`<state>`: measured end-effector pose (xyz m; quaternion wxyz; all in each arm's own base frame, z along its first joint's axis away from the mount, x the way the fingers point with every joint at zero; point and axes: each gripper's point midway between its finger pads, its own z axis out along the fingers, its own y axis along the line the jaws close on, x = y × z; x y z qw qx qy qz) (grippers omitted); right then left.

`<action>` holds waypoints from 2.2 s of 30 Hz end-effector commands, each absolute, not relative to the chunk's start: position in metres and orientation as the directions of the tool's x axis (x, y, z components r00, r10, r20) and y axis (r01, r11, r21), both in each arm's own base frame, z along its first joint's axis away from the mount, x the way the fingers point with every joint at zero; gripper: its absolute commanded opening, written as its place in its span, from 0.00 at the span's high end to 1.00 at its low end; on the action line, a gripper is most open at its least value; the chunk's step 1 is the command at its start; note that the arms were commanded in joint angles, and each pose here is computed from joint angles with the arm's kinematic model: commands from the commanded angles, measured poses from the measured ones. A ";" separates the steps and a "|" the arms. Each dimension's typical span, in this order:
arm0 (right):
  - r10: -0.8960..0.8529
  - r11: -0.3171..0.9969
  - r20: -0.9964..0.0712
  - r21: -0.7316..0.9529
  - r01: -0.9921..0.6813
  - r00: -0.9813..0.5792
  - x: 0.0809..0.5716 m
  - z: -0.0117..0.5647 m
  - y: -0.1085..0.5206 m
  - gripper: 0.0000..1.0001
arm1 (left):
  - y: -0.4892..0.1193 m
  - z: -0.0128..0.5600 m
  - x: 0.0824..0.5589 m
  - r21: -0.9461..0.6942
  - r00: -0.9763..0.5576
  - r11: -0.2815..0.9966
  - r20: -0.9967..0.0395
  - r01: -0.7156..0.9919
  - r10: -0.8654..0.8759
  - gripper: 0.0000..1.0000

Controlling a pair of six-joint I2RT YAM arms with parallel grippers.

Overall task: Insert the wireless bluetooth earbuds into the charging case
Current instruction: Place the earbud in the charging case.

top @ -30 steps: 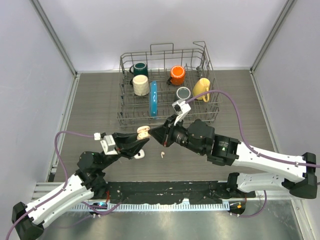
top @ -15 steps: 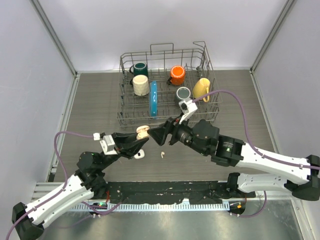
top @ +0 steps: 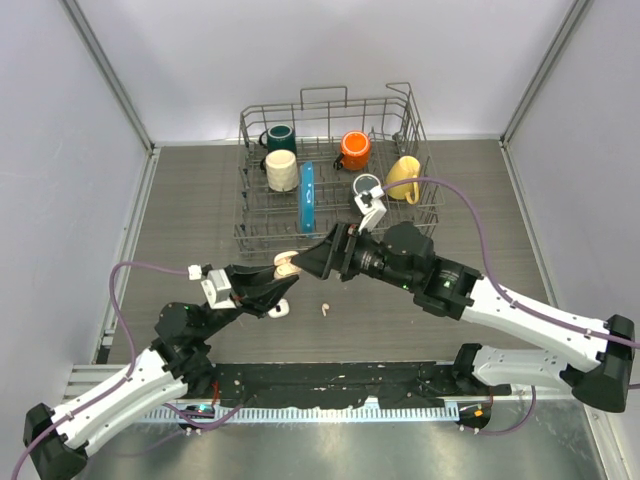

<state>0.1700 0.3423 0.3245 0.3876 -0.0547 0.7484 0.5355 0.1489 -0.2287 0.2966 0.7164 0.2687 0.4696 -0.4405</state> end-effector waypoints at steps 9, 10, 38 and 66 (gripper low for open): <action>0.261 0.166 -0.450 0.892 -0.419 -0.854 0.150 0.322 0.375 0.14 | -0.226 0.330 0.143 0.022 0.246 0.460 -0.868 0.887 -0.432 1.00; 0.257 0.159 -0.436 0.899 -0.407 -0.862 0.149 0.321 0.376 0.14 | -0.225 0.330 0.143 0.021 0.247 0.462 -0.867 0.887 -0.434 1.00; 0.109 0.059 -0.399 0.917 -0.395 -0.910 0.129 0.313 0.393 0.29 | -0.224 0.325 0.147 0.011 0.242 0.478 -0.872 0.878 -0.425 1.00; 0.198 0.019 -0.366 0.929 -0.370 -0.909 0.139 0.329 0.386 0.53 | -0.225 0.324 0.145 0.009 0.233 0.468 -0.876 0.884 -0.423 1.00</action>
